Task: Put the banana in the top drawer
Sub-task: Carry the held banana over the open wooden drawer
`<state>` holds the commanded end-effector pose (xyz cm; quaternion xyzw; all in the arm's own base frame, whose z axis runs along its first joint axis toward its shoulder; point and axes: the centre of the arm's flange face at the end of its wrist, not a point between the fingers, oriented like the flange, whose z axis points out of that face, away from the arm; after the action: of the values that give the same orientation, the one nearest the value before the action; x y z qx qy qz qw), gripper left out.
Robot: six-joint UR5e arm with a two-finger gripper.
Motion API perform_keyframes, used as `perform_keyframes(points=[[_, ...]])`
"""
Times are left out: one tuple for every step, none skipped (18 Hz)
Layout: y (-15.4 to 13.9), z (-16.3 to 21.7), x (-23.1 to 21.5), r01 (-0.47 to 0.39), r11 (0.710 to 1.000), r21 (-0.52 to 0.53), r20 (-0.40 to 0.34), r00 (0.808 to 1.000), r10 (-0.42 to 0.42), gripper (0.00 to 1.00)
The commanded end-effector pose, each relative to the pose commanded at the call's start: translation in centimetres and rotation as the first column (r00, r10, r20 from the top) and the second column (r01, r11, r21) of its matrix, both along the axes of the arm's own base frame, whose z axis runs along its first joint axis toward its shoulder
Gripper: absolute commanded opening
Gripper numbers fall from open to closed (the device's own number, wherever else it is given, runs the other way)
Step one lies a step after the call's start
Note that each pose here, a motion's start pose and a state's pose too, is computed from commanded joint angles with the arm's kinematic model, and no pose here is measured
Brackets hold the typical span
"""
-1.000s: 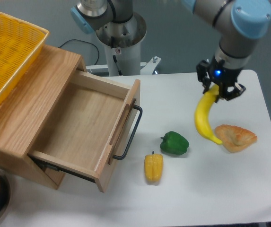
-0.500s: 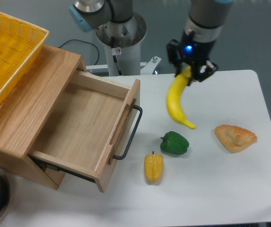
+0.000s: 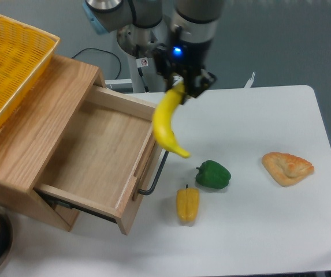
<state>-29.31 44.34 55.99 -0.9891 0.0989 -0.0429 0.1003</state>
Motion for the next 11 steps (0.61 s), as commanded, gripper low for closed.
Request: perform_keyframes(points=[[0.3, 0.1, 0.7, -0.003, 1.000, -0.004, 0.001, 1.000, 0.003, 0.38], [0.8, 0.0, 1.5, -0.001, 1.000, -0.007, 0.003, 1.000, 0.001, 0.38], [1.3, -0.2, 2.0, 0.001, 1.000, -0.012, 0.007, 1.000, -0.001, 0.38], [1.7, -0.4, 2.4, 0.007, 1.000, -0.017, 0.010, 1.000, -0.007, 0.38], [2.3, -0.8, 2.9, 0.015, 1.000, -0.022, 0.017, 1.000, -0.015, 0.38], [2.8, -1.2, 3.2, 0.018, 0.999, -0.030, 0.023, 1.000, -0.018, 0.38], [3.2, -1.8, 3.5, 0.022, 0.999, -0.041, 0.028, 0.999, -0.021, 0.38], [3.7, -2.2, 3.9, 0.025, 0.998, -0.053, 0.025, 0.999, -0.024, 0.38], [4.0, -2.3, 4.5, 0.032, 0.997, -0.065, 0.017, 0.999, -0.031, 0.38], [4.4, -2.8, 4.8, 0.037, 0.997, -0.074, 0.020, 0.999, -0.035, 0.38], [4.6, -3.0, 5.0, 0.036, 0.996, -0.079, 0.023, 0.999, -0.034, 0.38]])
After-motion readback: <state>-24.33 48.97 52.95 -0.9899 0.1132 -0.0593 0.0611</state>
